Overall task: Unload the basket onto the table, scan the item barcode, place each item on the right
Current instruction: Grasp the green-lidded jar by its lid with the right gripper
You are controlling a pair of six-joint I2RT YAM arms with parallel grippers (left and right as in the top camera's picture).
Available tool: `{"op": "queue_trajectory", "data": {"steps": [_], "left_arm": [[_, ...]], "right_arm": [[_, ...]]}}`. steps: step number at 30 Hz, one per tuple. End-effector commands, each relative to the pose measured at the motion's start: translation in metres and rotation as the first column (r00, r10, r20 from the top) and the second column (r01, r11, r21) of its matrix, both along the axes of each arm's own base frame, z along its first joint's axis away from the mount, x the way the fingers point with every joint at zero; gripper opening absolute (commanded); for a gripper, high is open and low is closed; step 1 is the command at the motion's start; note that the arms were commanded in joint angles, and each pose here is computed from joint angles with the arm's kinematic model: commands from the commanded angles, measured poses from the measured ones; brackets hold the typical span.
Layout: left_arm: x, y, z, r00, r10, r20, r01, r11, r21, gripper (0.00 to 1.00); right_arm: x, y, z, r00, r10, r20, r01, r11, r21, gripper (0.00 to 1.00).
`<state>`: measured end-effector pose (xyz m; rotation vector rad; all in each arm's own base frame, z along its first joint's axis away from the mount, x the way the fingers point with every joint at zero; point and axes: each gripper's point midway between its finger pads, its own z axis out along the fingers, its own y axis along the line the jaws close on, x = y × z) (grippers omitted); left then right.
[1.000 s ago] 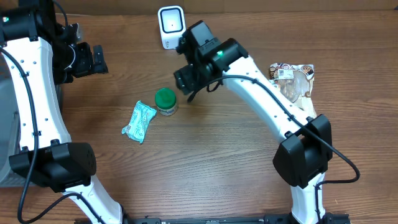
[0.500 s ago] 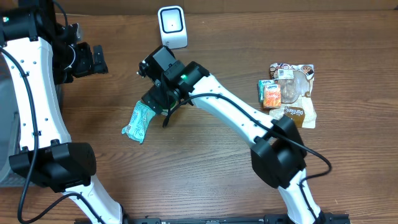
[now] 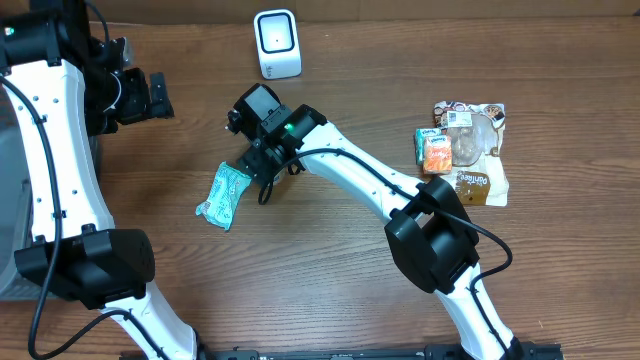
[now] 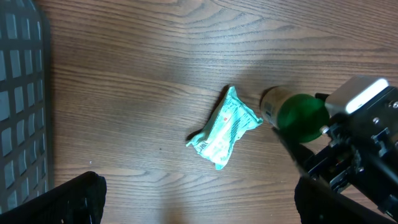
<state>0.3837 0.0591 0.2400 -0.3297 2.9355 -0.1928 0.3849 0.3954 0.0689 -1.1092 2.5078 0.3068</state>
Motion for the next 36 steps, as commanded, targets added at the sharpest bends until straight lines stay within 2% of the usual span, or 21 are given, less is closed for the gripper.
{"op": "queue_trajectory", "data": {"steps": [1, 6, 12, 15, 17, 19, 22, 25, 31, 32, 34, 36], "left_arm": [[-0.002, 0.001, 0.014, 0.999, -0.014, 0.042, 0.013, 1.000, 0.015, 0.99], [-0.002, 0.001, 0.014, 0.999, -0.014, 0.043, 0.013, 1.000, 0.015, 1.00], [-0.002, 0.001, 0.014, 0.999, -0.014, 0.043, 0.013, 1.000, 0.015, 0.99], [-0.002, 0.001, 0.014, 0.999, -0.014, 0.043, 0.013, 1.000, 0.015, 0.99], [-0.002, 0.001, 0.014, 0.999, -0.016, 0.042, 0.015, 1.000, 0.015, 1.00], [-0.002, 0.001, 0.014, 0.999, -0.016, 0.042, 0.015, 1.000, 0.015, 1.00], [-0.002, 0.001, 0.014, 0.999, -0.016, 0.042, 0.015, 1.000, 0.015, 0.99], [-0.002, 0.001, 0.014, 0.999, -0.016, 0.042, 0.015, 1.000, 0.015, 1.00], [-0.002, 0.000, 0.014, 0.999, -0.017, 0.042, 0.016, 1.000, 0.015, 1.00], [-0.002, 0.000, 0.014, 0.999, -0.017, 0.042, 0.016, 1.000, 0.015, 1.00], [-0.002, 0.000, 0.014, 0.999, -0.017, 0.042, 0.016, 1.000, 0.015, 1.00], [-0.002, 0.000, 0.014, 0.999, -0.017, 0.043, 0.016, 1.000, 0.015, 1.00]], "right_arm": [[-0.002, 0.000, -0.004, 1.000, -0.009, -0.027, 0.009, 1.000, 0.013, 0.65], [-0.005, -0.007, -0.007, 0.999, -0.015, -0.046, 0.015, 1.000, -0.013, 0.58], [0.004, -0.031, 0.005, 1.000, -0.020, -0.004, 0.020, 0.995, -0.098, 0.56], [0.001, -0.038, 0.018, 0.994, 0.103, 0.021, -0.099, 0.986, -0.135, 0.64], [-0.006, -0.045, 0.023, 0.970, 0.242, 0.028, -0.233, 0.954, -0.189, 0.70], [-0.014, -0.052, 0.023, 0.931, 0.366, 0.012, -0.352, 0.904, -0.241, 0.70], [-0.021, -0.059, 0.020, 0.892, 0.451, -0.017, -0.438, 0.855, -0.277, 0.68], [-0.019, -0.061, 0.020, 0.895, 0.445, -0.019, -0.432, 0.858, -0.277, 0.65], [-0.017, -0.063, 0.032, 0.900, 0.435, 0.004, -0.418, 0.867, -0.269, 0.65], [-0.017, -0.063, 0.037, 0.906, 0.424, 0.013, -0.406, 0.875, -0.263, 0.67], [-0.016, -0.061, 0.056, 0.932, 0.360, 0.045, -0.340, 0.911, -0.231, 0.81], [-0.012, -0.058, 0.081, 0.962, 0.258, 0.085, -0.241, 0.955, -0.172, 0.86]]}}
